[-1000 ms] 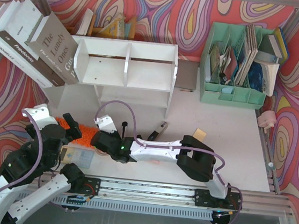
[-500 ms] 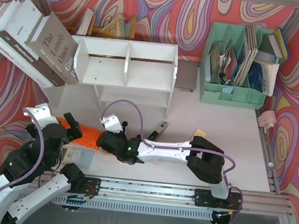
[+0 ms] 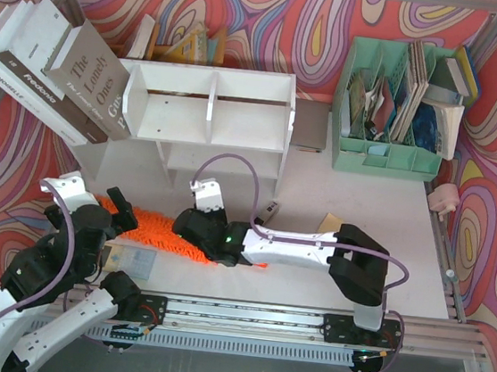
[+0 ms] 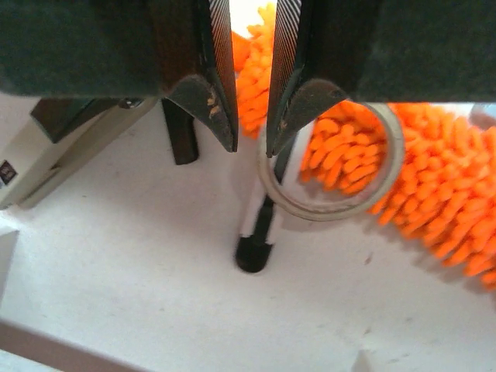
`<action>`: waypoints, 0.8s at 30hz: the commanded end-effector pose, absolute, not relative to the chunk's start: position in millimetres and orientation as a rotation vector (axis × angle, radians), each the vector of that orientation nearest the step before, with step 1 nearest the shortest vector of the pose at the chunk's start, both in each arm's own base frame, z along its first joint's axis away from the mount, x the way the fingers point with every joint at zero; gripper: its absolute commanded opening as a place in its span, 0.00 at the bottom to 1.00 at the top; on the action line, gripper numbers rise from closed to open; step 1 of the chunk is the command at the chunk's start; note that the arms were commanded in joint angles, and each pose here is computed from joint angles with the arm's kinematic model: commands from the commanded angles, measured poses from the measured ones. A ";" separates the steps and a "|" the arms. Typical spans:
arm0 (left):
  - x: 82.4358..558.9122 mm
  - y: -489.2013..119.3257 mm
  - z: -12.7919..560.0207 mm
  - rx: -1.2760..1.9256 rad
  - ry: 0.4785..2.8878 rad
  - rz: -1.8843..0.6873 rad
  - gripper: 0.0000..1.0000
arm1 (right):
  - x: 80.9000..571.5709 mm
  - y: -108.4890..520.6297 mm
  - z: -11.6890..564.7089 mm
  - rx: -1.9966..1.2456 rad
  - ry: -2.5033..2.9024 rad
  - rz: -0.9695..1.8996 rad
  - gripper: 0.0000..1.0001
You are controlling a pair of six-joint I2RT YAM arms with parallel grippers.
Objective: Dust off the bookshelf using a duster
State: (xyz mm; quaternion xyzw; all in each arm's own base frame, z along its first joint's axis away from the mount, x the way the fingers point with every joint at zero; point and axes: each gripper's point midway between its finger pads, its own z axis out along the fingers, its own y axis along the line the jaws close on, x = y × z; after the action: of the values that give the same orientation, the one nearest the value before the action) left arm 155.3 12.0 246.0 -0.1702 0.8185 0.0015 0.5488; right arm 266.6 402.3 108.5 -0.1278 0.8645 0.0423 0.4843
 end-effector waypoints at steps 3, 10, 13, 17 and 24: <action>158.0 9.2 242.6 -0.383 1.948 0.011 0.96 | 291.5 356.4 113.2 -0.090 2.125 0.095 0.27; 158.4 9.2 241.6 -0.381 1.952 0.019 0.96 | 287.3 366.4 108.4 -0.129 2.168 0.190 0.33; 158.7 8.3 241.7 -0.378 1.956 0.018 0.96 | 281.1 378.6 101.3 -0.177 2.201 0.251 0.38; 158.6 8.7 242.0 -0.381 1.954 0.018 0.96 | 279.8 389.6 91.5 -0.206 2.241 0.259 0.40; 157.8 10.1 242.6 -0.386 1.948 0.017 0.96 | 276.1 405.0 78.6 -0.258 2.279 0.300 0.43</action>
State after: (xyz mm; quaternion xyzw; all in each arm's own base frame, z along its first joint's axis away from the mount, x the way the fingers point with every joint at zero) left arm 156.5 10.6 244.2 -0.1659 0.8220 0.0055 0.5448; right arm 277.8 389.9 81.9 -0.0929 0.8995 0.1005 0.4150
